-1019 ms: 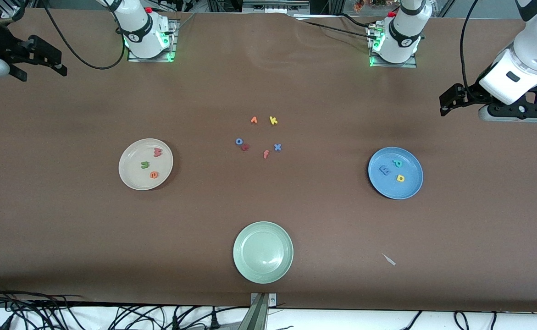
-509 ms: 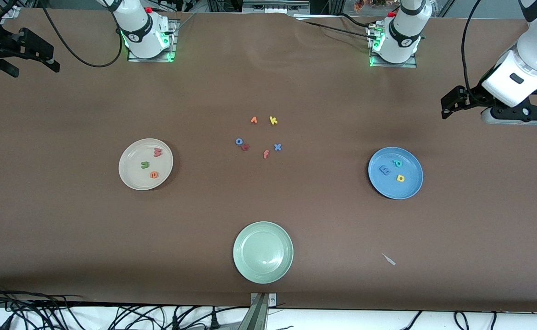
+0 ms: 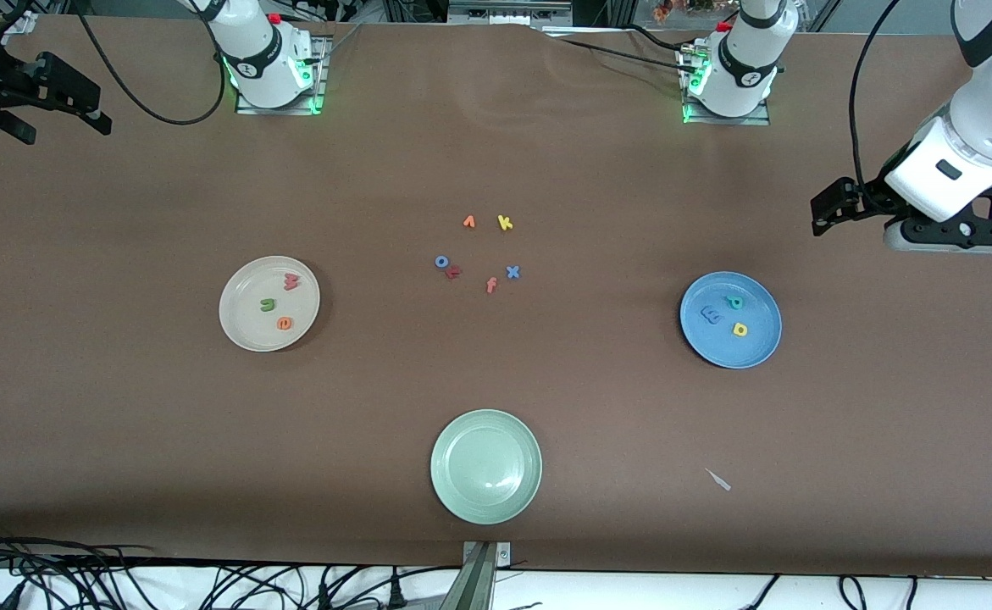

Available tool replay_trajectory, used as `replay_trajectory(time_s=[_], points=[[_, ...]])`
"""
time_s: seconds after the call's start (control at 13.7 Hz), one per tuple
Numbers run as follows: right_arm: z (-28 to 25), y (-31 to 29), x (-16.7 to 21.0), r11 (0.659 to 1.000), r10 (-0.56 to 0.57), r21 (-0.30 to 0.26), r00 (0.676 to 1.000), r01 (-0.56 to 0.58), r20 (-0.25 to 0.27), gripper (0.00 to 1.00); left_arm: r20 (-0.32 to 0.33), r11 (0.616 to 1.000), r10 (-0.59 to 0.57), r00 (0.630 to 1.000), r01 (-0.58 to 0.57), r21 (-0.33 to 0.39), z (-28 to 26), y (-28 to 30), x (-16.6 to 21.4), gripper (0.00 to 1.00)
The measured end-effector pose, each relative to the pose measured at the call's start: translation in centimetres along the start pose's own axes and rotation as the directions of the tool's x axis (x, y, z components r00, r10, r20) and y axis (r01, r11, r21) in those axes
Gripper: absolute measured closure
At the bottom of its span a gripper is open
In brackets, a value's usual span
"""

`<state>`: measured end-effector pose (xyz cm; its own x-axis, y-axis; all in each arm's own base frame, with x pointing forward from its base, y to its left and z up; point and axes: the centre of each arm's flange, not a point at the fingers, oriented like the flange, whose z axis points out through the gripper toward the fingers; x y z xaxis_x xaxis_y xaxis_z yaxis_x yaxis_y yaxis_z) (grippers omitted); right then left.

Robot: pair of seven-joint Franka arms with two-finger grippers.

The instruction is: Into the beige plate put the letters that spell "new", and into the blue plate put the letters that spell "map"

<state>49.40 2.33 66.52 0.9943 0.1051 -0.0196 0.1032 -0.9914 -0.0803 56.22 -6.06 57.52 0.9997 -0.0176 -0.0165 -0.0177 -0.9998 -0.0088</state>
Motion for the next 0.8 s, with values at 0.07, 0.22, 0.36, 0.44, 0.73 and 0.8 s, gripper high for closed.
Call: replay_trajectory(time_s=[0.07, 0.22, 0.36, 0.44, 0.73, 0.8], points=[[-0.03, -0.08, 0.05, 1.000, -0.002, 0.000, 1.000, 0.002, -0.004, 0.00, 0.000, 1.000, 0.000, 1.000, 0.000, 0.000, 0.05, 0.00, 0.17, 0.00], [0.00, -0.11, 0.22, 1.000, -0.002, -0.001, 1.000, 0.002, -0.011, 0.00, 0.004, 1.000, -0.002, 1.000, 0.002, 0.000, 0.13, -0.12, 0.20, 0.00], [0.35, -0.12, 0.50, 1.000, -0.002, -0.002, 1.000, 0.002, -0.006, 0.00, 0.005, 1.000, -0.004, 1.000, 0.004, 0.000, 0.14, -0.21, 0.20, 0.00], [0.51, -0.20, 0.63, 1.000, -0.004, -0.002, 1.000, 0.004, -0.003, 0.00, 0.007, 1.000, -0.004, 1.000, 0.004, 0.000, 0.16, -0.21, 0.18, 0.00], [0.59, -0.43, 0.69, 1.000, -0.008, -0.002, 1.000, 0.008, -0.002, 0.00, 0.024, 1.000, -0.004, 1.000, 0.004, 0.002, 0.31, -0.22, 0.00, 0.00], [0.58, -0.45, 0.69, 1.000, -0.008, -0.003, 1.000, 0.008, -0.003, 0.00, 0.025, 1.000, -0.004, 1.000, 0.004, 0.002, 0.32, -0.22, 0.00, 0.00]])
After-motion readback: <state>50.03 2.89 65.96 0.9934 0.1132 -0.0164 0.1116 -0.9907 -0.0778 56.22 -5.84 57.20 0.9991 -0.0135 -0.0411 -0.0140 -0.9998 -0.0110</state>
